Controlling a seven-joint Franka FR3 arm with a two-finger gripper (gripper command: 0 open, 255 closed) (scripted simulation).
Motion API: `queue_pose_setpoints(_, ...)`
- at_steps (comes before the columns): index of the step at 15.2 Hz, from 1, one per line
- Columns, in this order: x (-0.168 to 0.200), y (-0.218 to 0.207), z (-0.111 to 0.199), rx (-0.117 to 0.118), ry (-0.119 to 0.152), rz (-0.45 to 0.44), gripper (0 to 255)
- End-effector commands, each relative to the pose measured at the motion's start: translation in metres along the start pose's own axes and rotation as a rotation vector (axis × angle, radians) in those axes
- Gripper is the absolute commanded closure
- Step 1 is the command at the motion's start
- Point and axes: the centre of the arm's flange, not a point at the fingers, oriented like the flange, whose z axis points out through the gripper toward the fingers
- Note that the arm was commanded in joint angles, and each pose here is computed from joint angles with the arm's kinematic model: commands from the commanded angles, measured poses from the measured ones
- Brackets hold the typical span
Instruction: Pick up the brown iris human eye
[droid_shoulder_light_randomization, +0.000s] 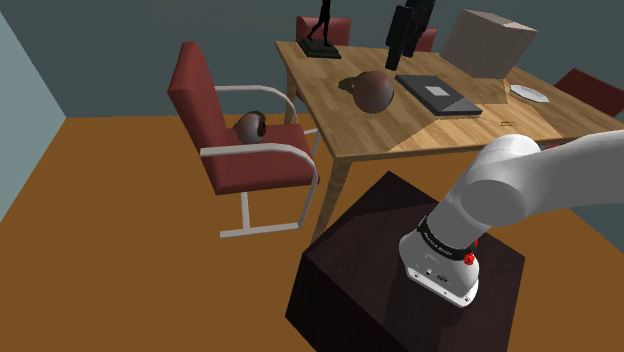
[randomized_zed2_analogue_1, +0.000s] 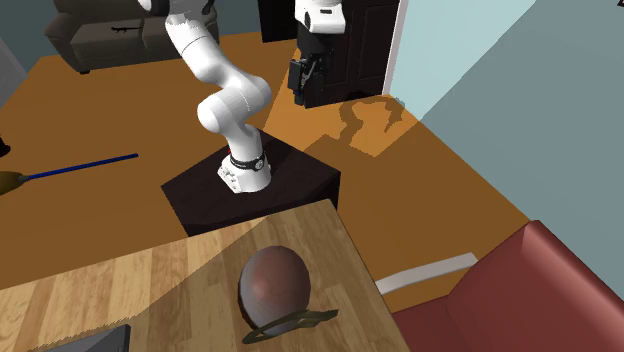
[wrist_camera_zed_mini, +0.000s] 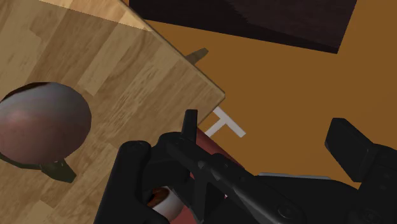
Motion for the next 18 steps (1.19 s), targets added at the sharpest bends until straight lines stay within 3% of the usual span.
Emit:
queue_pose_setpoints(1, 0.000, 0.000, 0.000, 0.000, 0.000, 0.000, 0)
queue_pose_setpoints(18, 0.099, 0.200, 0.087, 0.108, -0.023, -0.254, 0)
